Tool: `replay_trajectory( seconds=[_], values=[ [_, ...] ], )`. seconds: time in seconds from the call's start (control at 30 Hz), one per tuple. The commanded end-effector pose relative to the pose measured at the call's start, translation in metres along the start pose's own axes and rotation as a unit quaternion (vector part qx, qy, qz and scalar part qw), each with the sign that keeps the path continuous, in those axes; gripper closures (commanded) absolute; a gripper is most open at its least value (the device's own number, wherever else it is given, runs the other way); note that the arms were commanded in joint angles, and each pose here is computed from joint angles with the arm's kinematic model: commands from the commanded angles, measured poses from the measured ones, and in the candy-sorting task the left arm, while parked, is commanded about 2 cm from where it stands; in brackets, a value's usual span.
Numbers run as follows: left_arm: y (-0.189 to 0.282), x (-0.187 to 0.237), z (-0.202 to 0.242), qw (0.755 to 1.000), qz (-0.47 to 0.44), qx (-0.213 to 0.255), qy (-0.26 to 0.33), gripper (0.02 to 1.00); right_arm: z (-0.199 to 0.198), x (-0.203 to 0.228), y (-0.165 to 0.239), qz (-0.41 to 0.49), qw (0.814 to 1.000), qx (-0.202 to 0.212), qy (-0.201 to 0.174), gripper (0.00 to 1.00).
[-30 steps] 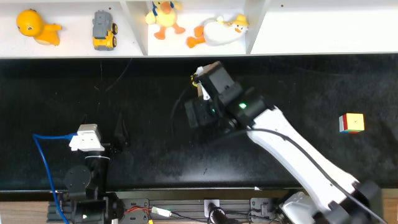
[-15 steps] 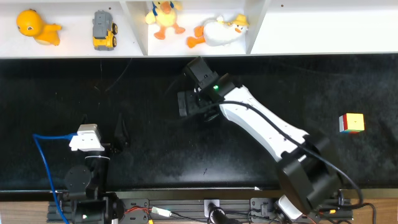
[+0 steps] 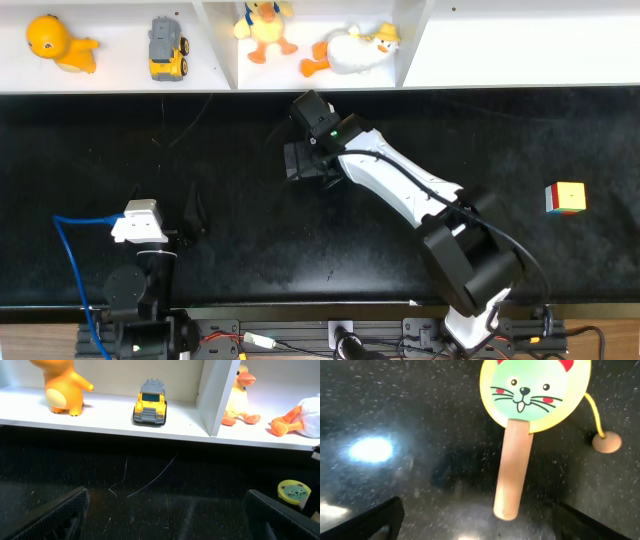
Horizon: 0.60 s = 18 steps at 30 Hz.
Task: Store Toys
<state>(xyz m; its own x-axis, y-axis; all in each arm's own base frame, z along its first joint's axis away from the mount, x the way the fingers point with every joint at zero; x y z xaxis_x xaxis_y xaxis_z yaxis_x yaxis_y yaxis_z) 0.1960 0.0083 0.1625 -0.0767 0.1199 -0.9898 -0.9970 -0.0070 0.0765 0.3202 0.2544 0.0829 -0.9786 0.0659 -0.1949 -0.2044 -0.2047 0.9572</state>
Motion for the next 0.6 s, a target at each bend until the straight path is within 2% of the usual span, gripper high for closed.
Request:
replay_trajectory(
  seconds=[0.03, 0.5, 0.6],
  values=[
    [0.0, 0.0, 0.001, 1.0, -0.004, -0.004, 0.005, 0.02, -0.001, -0.004, -0.013, 0.003, 1.0, 0.011, 0.0, 0.08],
    [0.0, 0.0, 0.001, 1.0, -0.004, -0.004, 0.005, 0.02, -0.007, 0.0, -0.027, 0.02, 0.999, 0.027, -0.002, 0.684],
    [0.0, 0.0, 0.001, 1.0, -0.004, -0.004, 0.005, 0.023, -0.01, 0.0, -0.027, 0.023, 0.999, 0.03, -0.005, 0.759]
  ],
)
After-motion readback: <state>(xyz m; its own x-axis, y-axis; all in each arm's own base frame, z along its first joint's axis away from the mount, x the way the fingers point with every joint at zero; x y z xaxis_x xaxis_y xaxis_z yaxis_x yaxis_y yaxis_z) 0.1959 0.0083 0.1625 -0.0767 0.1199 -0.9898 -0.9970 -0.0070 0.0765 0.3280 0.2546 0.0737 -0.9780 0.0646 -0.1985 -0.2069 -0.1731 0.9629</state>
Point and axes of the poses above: each gripper's point midway between its finger pads, its own y axis back along the fingers, its own z axis along the line the jaws close on, x = y × z, the point moved 5 cm from there along y, back along the fingers, and after that the axes turned 13 degrees about -y, right-handed, at the moved point
